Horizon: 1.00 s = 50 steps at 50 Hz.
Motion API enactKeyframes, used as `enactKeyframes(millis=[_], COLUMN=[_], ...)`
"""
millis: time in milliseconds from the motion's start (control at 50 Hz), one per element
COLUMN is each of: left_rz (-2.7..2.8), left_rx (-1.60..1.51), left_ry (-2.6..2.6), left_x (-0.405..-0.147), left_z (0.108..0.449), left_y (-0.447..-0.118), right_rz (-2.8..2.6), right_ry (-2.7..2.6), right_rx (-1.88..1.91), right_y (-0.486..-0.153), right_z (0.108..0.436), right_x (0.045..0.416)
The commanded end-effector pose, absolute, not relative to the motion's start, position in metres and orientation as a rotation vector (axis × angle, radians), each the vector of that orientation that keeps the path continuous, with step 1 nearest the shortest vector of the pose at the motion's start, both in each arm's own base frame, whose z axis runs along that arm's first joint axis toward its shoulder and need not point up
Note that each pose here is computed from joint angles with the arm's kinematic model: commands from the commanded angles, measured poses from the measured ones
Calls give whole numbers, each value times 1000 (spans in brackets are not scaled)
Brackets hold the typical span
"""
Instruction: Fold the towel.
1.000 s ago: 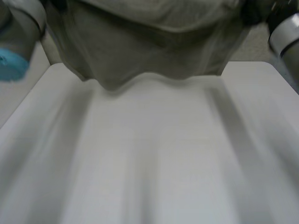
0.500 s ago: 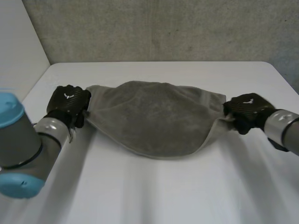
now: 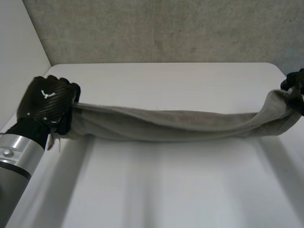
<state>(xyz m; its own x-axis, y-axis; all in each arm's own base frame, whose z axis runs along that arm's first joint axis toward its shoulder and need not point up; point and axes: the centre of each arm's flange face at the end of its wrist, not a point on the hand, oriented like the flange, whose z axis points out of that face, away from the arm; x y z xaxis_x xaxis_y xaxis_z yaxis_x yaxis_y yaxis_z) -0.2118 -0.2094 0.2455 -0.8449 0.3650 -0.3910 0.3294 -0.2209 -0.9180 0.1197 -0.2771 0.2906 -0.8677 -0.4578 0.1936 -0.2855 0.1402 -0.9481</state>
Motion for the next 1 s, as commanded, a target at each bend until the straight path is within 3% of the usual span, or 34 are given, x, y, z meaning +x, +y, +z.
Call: enactKeyframes(millis=[20, 280, 440, 760, 1000], left_rz=[2197, 2187, 2179, 2072, 2130], left_rx=[-907, -1102, -1123, -1141, -1150], left_ry=[-1980, -2022, -2005, -2147, -2188], left_x=[-222, -257, -276, -287, -289], left_z=[222, 175, 154, 118, 132], left_y=[-232, -321, -352, -377, -378], right_rz=[-1702, -1570, -1664, -1685, -1785], right_ry=[2310, 2382, 2410, 2457, 2443], right_rx=[-703, -505, -423, -403, -380], right_y=[-292, -353, -386, -406, -412], right_z=[263, 207, 189, 158, 170], right_x=[118, 128, 133, 154, 150])
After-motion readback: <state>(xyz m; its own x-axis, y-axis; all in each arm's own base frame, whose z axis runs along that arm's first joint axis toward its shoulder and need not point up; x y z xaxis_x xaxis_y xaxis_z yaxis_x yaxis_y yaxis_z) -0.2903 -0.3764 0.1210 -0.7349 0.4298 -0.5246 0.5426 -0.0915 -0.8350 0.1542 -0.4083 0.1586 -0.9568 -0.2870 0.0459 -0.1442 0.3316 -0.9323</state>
